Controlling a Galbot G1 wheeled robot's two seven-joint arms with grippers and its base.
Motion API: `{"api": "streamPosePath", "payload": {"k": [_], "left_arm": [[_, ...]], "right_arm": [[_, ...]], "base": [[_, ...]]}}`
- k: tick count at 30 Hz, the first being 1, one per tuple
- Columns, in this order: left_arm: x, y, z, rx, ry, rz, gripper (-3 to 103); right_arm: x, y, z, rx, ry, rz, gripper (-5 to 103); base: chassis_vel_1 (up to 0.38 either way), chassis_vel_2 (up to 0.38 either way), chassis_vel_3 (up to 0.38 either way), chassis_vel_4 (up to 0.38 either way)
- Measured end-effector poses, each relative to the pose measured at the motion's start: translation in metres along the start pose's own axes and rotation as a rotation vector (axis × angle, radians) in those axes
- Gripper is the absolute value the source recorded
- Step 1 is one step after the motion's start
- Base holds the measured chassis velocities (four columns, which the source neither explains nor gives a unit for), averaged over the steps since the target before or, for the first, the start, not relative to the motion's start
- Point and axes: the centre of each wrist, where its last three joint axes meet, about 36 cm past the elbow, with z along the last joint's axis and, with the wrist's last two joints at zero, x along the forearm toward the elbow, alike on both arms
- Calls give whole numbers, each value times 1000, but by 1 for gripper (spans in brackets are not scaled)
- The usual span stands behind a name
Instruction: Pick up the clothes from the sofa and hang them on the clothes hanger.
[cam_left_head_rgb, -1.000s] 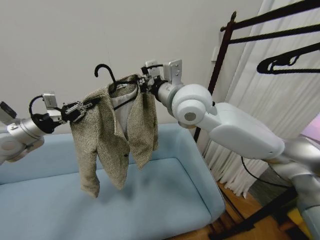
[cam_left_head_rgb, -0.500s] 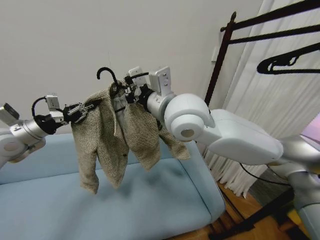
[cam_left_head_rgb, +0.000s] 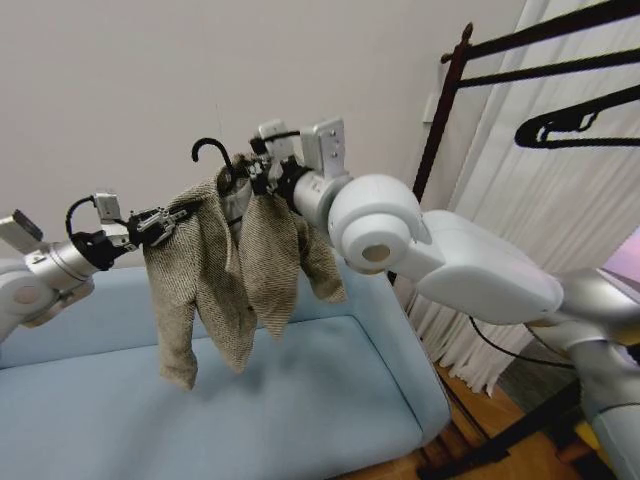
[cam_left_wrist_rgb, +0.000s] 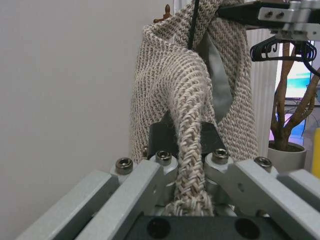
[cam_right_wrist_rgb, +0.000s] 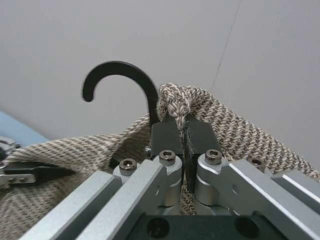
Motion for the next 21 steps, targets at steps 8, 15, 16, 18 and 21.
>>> {"api": "streamPosePath", "payload": {"k": [8, 15, 16, 18, 21], "left_arm": [[0, 0, -2, -4, -2, 2, 4], [0, 0, -4, -8, -3, 4, 4], [0, 0, -4, -9, -3, 3, 4], [0, 0, -4, -9, -4, 3, 4], [0, 0, -4, -8, -5, 4, 4]], "right_arm": [[-5, 7, 52, -8, 116, -15, 1], [-14, 1, 68, -12, 130, 7, 1], [-16, -1, 68, -15, 127, 16, 1], [-18, -5, 66, -18, 119, 31, 1], [-19, -8, 65, -18, 112, 44, 1]], "base": [[0, 0, 0, 0], [0, 0, 0, 0], [0, 0, 0, 0], [0, 0, 0, 0], [0, 0, 0, 0]]}}
